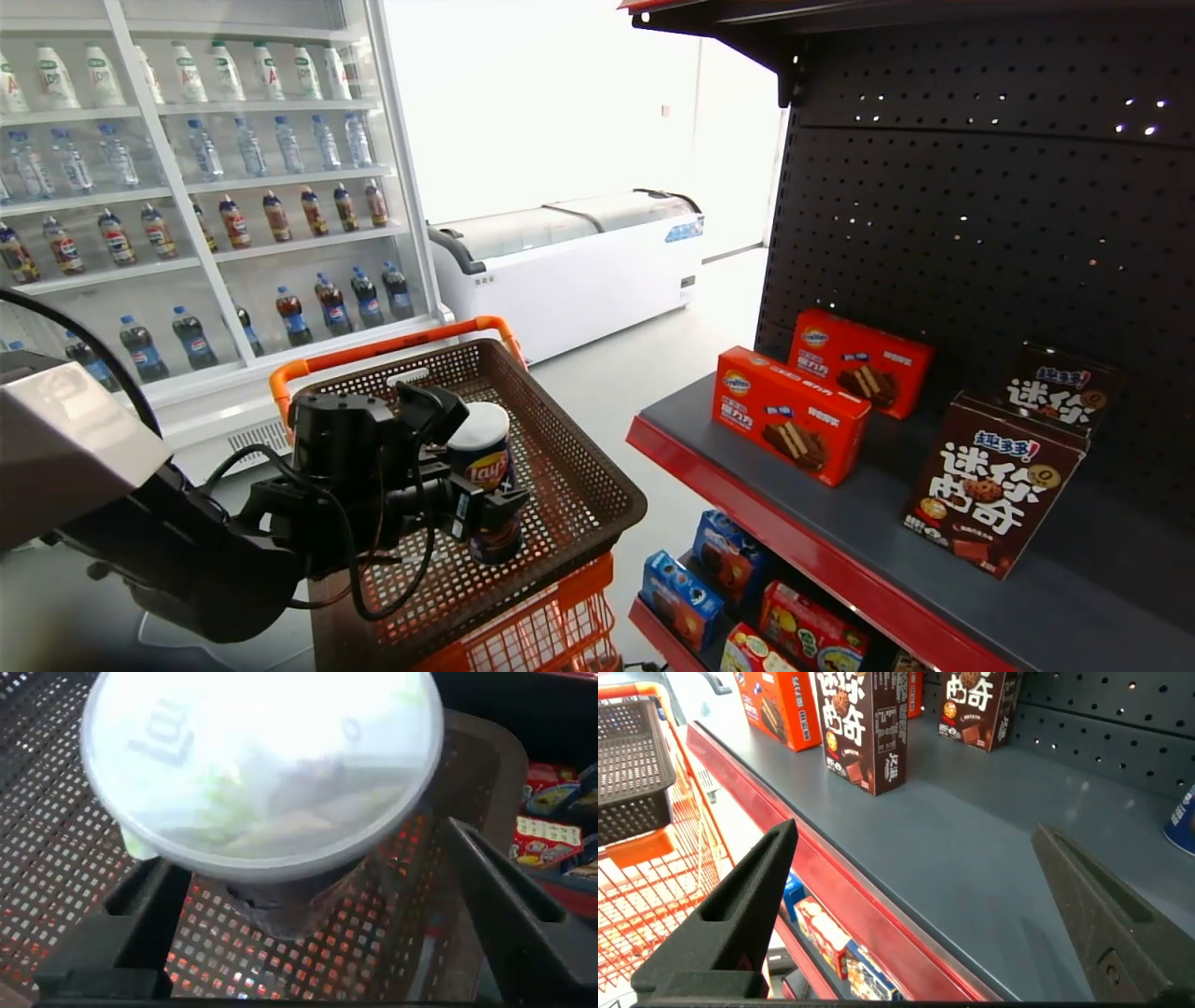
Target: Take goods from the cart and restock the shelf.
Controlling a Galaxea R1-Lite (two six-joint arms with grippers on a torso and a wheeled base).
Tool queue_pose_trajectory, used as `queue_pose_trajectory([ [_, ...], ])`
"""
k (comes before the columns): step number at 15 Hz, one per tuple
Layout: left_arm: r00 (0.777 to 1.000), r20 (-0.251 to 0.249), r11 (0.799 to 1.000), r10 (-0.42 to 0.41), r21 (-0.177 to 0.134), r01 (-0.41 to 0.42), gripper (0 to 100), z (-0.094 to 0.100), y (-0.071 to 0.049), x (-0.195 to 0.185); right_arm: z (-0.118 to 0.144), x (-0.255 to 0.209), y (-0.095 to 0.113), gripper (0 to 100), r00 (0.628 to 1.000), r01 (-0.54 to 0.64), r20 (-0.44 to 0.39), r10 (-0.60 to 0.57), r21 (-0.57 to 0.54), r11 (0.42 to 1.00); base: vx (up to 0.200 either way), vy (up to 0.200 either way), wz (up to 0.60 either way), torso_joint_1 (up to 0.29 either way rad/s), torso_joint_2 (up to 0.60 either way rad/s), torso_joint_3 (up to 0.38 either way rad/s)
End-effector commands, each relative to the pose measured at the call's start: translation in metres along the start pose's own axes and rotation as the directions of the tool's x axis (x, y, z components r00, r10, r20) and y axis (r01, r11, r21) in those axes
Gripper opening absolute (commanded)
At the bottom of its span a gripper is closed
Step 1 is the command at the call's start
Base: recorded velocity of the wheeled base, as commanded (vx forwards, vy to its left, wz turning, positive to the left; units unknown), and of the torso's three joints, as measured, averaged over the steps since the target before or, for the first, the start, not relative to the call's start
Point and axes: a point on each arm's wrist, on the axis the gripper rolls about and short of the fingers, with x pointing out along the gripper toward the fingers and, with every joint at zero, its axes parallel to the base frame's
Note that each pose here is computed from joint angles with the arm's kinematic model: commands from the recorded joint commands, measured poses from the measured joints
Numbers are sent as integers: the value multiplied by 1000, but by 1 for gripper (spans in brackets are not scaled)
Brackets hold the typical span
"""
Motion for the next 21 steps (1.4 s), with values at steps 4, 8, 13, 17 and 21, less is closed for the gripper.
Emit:
queue_pose_trajectory([
  [4,1000,-20,1000,-3,-5,3,100,-14,2,15,0,0,0,100,1000,1,0,-1,0,1000,0,0,0,0,0,0],
  [8,1000,16,1000,7,1,-7,0,-6,5,17,0,0,0,100,1000,1,0,-1,0,1000,0,0,0,0,0,0],
  [13,997,71,1000,18,21,-20,0,28,1,4,0,0,0,100,1000,1,0,-1,0,1000,0,0,0,0,0,0],
  [17,995,103,998,-5,63,-2,0,69,-5,-7,0,0,0,100,1000,-1,0,1,0,1000,0,0,0,0,0,0],
  [21,987,134,994,-86,86,75,0,96,-11,-22,0,0,0,100,1000,-1,0,1,0,1000,0,0,0,0,0,0],
])
